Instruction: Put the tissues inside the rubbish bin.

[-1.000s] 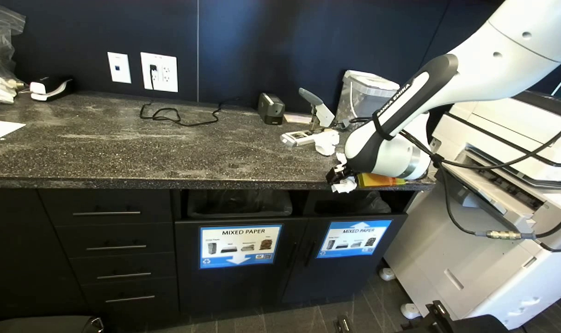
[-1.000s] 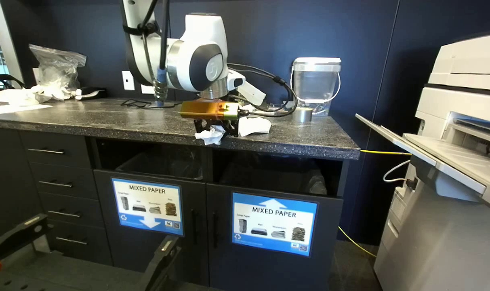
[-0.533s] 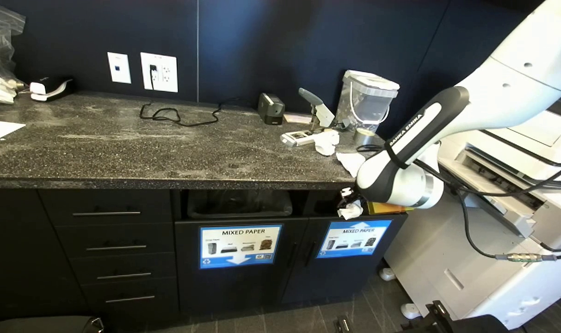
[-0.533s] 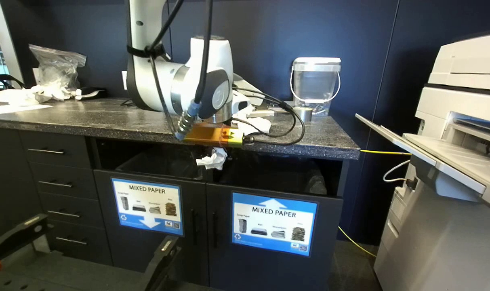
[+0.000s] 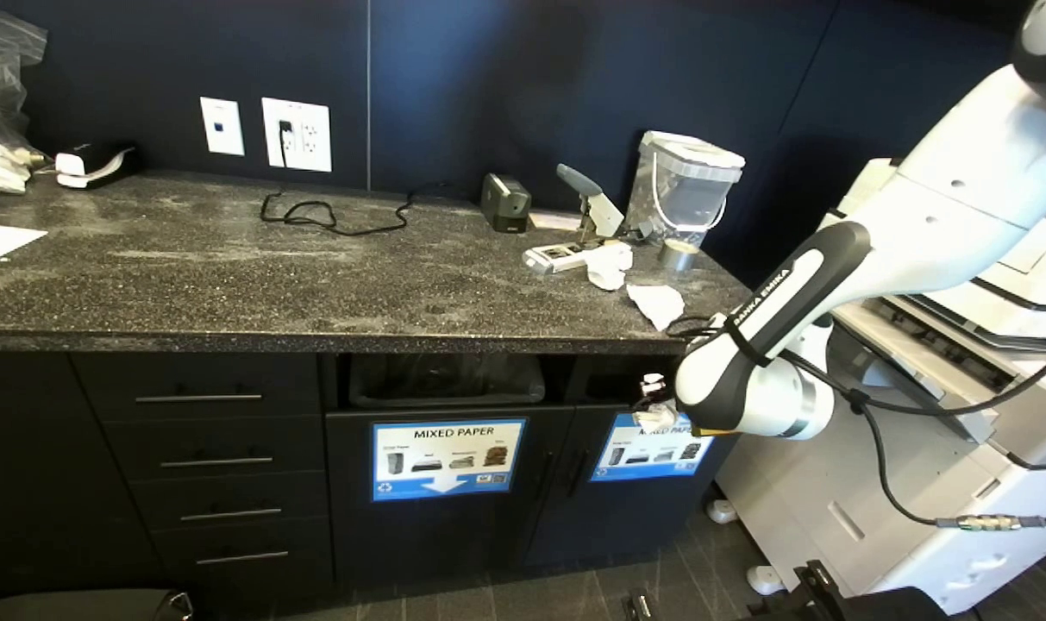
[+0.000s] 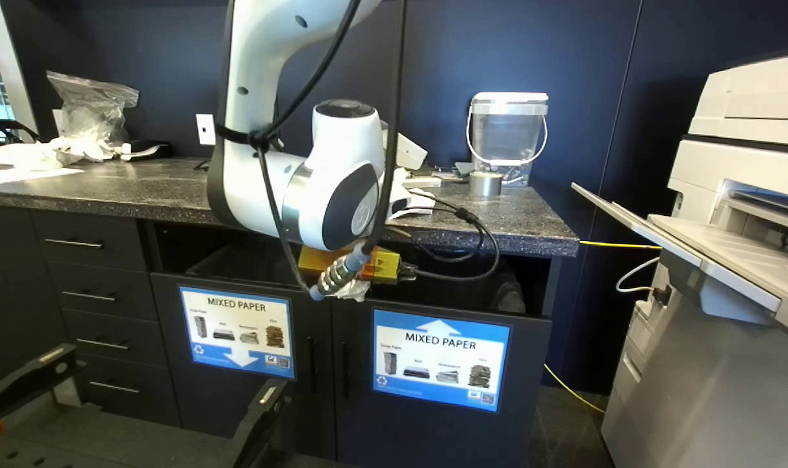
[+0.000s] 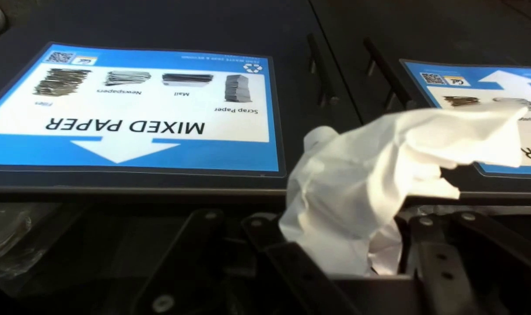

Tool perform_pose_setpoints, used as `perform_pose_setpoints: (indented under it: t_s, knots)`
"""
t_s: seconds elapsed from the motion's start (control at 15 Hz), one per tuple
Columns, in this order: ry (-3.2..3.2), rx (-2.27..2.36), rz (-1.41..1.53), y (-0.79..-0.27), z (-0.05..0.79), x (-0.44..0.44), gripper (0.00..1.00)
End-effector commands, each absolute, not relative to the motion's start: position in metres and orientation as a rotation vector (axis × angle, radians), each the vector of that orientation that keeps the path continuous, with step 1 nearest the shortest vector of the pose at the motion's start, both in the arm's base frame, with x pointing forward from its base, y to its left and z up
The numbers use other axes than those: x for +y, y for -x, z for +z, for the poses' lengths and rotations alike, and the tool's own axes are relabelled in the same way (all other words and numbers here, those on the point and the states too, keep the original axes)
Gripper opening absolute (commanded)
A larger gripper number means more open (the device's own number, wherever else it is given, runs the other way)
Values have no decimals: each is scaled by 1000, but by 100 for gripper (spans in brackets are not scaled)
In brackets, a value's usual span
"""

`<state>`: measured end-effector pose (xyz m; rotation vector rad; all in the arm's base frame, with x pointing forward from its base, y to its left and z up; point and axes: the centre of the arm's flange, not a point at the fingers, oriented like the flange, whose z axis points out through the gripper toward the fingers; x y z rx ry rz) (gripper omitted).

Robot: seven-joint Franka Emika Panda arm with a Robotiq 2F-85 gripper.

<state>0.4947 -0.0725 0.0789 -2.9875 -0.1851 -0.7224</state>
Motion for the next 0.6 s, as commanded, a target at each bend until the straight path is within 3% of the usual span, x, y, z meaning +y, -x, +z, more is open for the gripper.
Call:
perform_pose_setpoints:
  t_s: [0.0, 0.53]
  knots:
    - [2919, -188, -861, -509, 46, -81, 14]
    - [2898, -188, -1106, -542, 19, -106, 14]
